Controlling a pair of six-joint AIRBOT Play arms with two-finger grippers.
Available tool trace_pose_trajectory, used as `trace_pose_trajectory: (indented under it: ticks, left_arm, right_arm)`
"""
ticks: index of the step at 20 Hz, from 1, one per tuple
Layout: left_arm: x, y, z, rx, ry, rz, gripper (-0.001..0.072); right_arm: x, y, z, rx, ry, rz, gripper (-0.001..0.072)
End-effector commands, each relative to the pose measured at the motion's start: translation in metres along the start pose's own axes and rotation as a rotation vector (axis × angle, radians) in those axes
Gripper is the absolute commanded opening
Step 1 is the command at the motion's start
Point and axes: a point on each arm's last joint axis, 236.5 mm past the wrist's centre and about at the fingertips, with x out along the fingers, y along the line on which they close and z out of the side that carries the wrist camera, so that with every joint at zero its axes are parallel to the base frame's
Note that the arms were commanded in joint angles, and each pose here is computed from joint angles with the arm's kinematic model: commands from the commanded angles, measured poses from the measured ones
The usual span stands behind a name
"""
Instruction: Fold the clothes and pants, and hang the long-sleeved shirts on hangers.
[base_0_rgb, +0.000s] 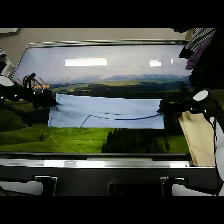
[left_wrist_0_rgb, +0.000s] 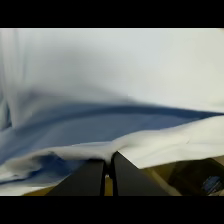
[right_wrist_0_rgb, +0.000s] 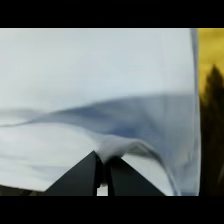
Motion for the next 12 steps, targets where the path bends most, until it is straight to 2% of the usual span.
trace_pose_trajectory:
  ticks: [1,5,10,11,12]
  left_arm:
    - [0.007,-0.004,0.037,0.002,-0.025,-0.009,0.0019]
    - [0.019,0.0,0.057,-0.01,-0.04,-0.009,0.0019]
    - [0.067,0.017,0.049,-0.049,0.051,-0.009,0.0022]
    - [0.072,0.02,0.05,-0.056,0.052,-0.007,0.0034]
    - [0.072,0.022,0.051,-0.059,0.047,-0.006,0.0084]
  right_arm:
    - [0.003,0.004,0.031,0.004,-0.04,-0.018,0.0034]
    - [0.003,0.002,0.046,0.011,-0.072,-0.03,0.0034]
    - [0.029,-0.011,0.039,0.051,-0.019,-0.031,0.0038]
    - [0.031,-0.012,0.039,0.069,-0.015,-0.031,0.0131]
    - [0.028,-0.012,0.039,0.094,-0.013,-0.029,0.0291]
